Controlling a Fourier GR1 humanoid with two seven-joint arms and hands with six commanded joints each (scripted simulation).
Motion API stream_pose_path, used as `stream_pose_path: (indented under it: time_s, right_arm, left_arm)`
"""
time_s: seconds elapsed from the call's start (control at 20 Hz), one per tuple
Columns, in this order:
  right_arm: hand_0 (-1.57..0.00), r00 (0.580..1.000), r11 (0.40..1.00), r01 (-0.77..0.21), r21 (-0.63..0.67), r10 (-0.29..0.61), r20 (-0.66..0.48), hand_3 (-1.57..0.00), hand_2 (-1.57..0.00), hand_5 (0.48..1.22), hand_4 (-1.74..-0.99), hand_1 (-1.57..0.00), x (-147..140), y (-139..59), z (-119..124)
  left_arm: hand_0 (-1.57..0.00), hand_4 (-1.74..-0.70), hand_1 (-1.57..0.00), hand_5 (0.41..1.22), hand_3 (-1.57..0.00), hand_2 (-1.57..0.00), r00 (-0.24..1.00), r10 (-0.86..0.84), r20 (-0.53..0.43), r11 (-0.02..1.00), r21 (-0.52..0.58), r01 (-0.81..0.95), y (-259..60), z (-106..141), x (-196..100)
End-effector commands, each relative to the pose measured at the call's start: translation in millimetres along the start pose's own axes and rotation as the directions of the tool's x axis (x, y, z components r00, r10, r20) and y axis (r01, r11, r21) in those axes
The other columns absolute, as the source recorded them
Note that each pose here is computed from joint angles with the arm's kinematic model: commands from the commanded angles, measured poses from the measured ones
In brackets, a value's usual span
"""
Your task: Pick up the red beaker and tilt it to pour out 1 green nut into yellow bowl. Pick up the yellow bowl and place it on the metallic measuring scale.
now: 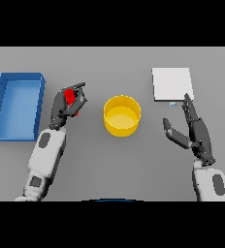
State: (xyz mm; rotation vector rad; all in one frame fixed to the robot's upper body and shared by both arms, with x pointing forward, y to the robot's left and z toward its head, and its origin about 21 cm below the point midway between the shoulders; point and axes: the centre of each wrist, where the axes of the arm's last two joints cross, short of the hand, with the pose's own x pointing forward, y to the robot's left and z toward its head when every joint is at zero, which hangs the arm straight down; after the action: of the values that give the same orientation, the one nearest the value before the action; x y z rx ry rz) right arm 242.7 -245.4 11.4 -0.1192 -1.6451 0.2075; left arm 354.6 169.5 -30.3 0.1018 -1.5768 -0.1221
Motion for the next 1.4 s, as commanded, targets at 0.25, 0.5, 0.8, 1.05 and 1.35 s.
stream_pose_path:
  time_s: [0.25,0.5,0.8,1.05,1.35]
  right_arm:
    - [0.0,1.0,1.0,-0.003,0.01,0.003,-0.003,0.0,0.0,0.648,-1.288,0.0,-2,5.4,3]
    - [0.0,1.0,1.0,0.002,0.013,-0.002,0.012,0.0,0.0,0.656,-1.292,0.0,-1,5.0,5]
    - [0.0,1.0,1.0,-0.013,0.017,0.012,0.024,0.0,0.0,0.662,-1.285,0.0,-1,7.5,1]
    - [0.0,1.0,1.0,-0.01,0.027,0.01,0.012,0.0,0.0,0.675,-1.277,0.0,0,4.4,2]
    - [0.0,1.0,1.0,0.002,0.029,-0.002,0.012,0.0,0.0,0.688,-1.274,0.0,-3,6.8,6]
  left_arm:
    - [-1.47,-1.54,-1.46,1.174,-1.37,-1.46,0.999,-0.046,0.026,0.998,-0.034,0.047,-2,-1,6]
    - [-1.54,-1.5,-1.54,1.206,-1.5,-1.54,0.995,-0.045,0.085,0.998,-0.033,0.048,-3,-2,19]
    - [-1.56,-1.55,-1.56,1.195,-1.55,-1.56,0.973,-0.166,0.161,0.983,-0.051,0.176,6,-8,59]
    - [-1.57,-1.62,-1.57,1.158,-1.56,-1.56,0.93,-0.329,0.165,0.935,-0.079,0.345,2,-11,81]
    - [-1.57,-1.69,-1.57,1.124,-1.57,-1.57,0.801,-0.555,0.225,0.799,-0.125,0.588,-5,-22,100]
